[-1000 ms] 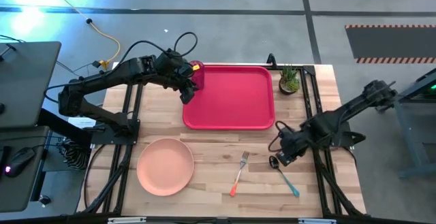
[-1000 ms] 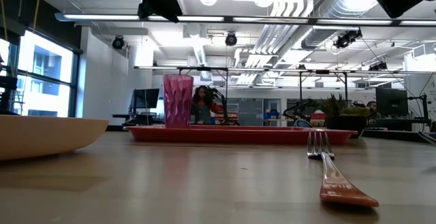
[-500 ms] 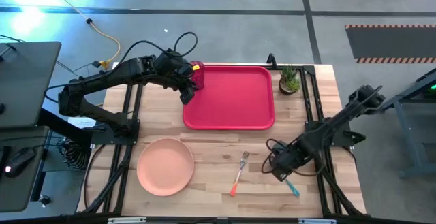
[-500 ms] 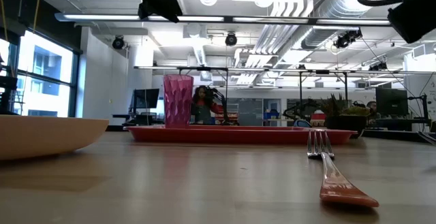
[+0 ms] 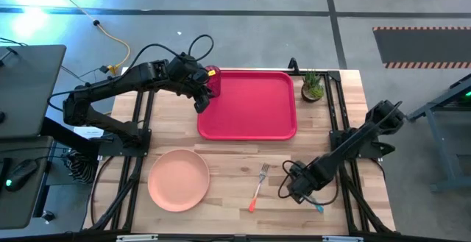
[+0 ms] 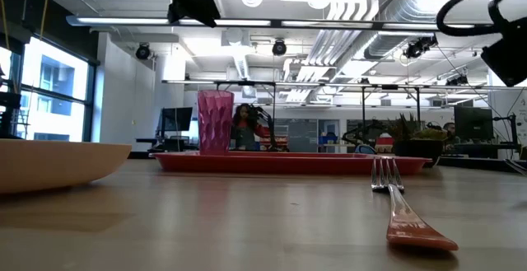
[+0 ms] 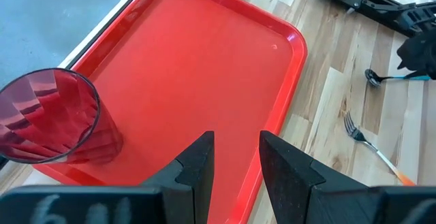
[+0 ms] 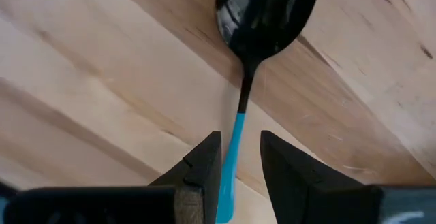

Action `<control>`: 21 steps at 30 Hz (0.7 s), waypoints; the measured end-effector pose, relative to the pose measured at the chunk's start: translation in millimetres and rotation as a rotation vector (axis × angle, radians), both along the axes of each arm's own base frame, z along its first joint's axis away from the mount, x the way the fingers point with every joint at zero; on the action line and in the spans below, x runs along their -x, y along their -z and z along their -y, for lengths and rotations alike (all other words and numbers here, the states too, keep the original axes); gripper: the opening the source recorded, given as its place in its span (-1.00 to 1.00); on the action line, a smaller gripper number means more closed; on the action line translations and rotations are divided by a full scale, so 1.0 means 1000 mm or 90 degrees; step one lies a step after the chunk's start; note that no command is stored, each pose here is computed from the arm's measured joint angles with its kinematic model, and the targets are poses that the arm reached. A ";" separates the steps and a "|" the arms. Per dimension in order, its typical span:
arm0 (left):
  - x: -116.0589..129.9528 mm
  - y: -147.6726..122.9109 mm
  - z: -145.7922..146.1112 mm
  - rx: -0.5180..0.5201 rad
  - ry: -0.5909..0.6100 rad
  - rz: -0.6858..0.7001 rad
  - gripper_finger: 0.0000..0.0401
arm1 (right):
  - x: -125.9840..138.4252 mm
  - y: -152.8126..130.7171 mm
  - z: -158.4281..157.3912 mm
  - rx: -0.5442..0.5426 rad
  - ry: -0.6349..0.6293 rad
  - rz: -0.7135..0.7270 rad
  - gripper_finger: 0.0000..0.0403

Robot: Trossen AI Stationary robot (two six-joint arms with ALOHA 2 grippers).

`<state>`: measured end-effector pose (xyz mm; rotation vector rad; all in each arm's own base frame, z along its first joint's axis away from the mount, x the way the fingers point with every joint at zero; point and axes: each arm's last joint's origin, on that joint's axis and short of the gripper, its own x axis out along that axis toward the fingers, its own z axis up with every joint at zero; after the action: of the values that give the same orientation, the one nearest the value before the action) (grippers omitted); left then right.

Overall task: Pick and place plate/cup/fork/spoon on tray
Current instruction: Put the blue spoon on the right of the red tray

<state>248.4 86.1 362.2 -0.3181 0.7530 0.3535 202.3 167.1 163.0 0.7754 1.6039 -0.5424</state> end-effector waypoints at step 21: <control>0.000 0.000 0.000 0.000 0.000 0.000 -0.46 | -0.004 0.023 -0.009 0.026 0.003 -0.024 -0.57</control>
<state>248.4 86.1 362.2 -0.3175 0.7535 0.3532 206.0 176.0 139.9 0.7419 1.6213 -0.5953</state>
